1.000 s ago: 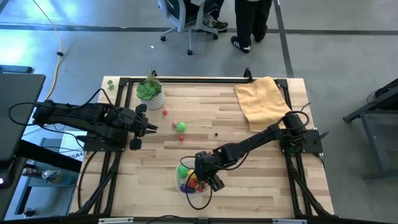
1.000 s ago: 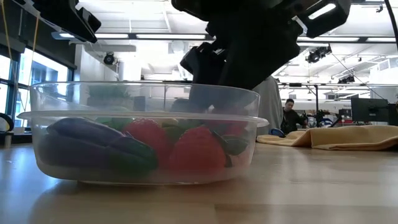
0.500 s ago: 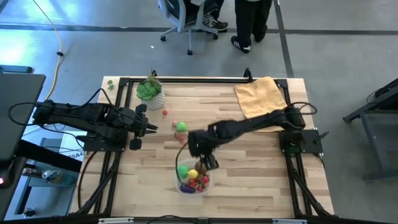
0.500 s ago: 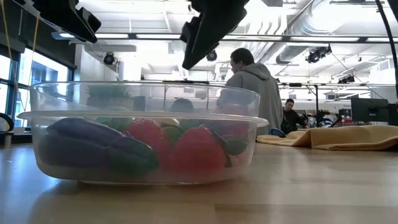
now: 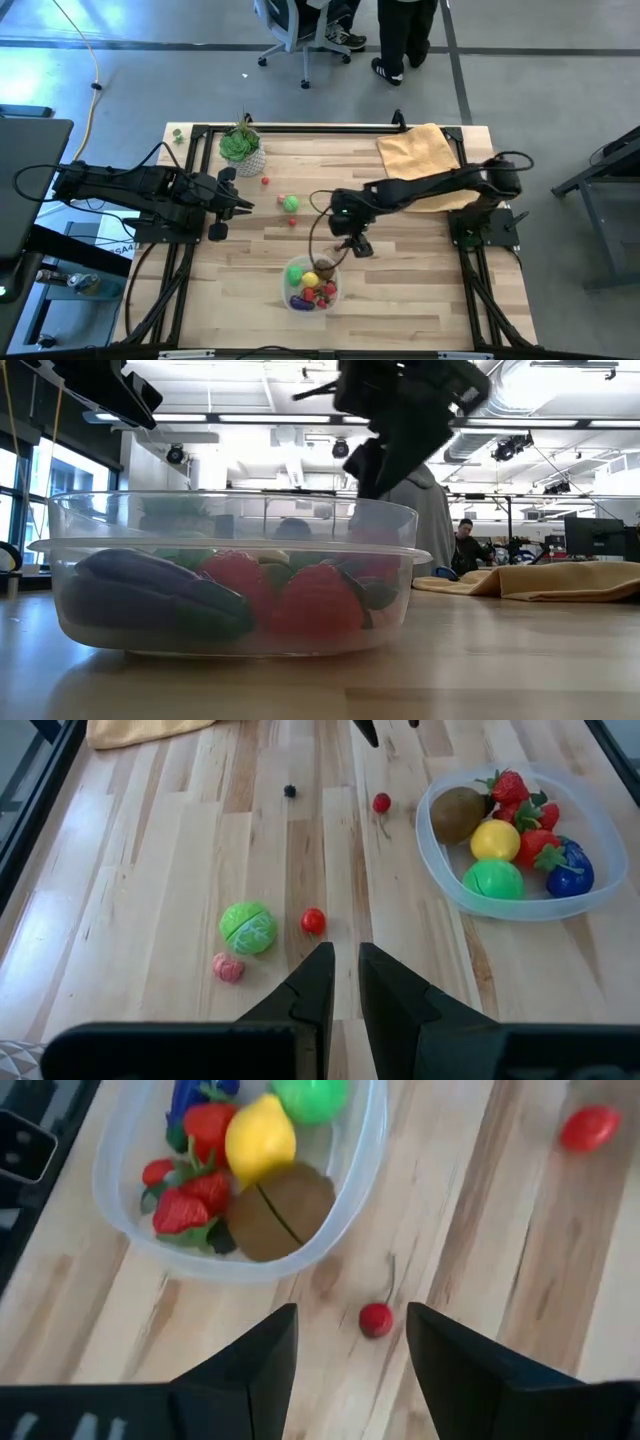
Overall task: Pick and placing Produce into tupperware
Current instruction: Put the red cherry into the transparent bin
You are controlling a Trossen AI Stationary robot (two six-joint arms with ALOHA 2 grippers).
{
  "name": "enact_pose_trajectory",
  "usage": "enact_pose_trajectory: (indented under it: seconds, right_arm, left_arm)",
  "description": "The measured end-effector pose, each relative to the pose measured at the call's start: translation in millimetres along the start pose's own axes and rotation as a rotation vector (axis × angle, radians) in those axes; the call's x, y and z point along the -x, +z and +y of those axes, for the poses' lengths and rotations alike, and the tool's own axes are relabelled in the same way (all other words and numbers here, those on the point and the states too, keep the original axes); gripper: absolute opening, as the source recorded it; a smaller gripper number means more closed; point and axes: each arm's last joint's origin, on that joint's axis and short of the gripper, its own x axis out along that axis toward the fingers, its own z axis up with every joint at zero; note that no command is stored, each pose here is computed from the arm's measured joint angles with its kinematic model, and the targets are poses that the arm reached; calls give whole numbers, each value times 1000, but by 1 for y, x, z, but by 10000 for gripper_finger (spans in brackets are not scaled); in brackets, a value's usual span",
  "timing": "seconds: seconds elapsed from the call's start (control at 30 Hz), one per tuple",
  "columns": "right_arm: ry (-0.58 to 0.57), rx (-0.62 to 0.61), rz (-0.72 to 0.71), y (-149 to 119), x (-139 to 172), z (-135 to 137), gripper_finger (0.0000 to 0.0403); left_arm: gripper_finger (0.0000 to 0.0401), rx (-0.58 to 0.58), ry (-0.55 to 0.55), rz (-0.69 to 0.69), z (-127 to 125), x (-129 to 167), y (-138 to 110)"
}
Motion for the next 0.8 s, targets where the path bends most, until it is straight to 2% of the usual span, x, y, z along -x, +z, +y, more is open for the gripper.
enact_pose_trajectory:
  seconds: [0.07,0.23,0.43,0.67,0.8]
  right_arm:
    - [-44,25,-71,-11,0,1,178]
    - [-178,86,-120,-35,-11,6,178]
    - [-162,27,-139,-55,-25,5,178]
    - [-160,-3,-193,-56,-30,5,179]
    - [-160,-23,-188,-58,-38,3,193]
  left_arm:
    - [40,0,0,0,0,0,0]
    - [40,0,0,0,0,0,0]
    - [40,0,0,0,0,0,0]
    - [40,0,0,0,0,0,0]
    - [40,0,0,-1,0,0,0]
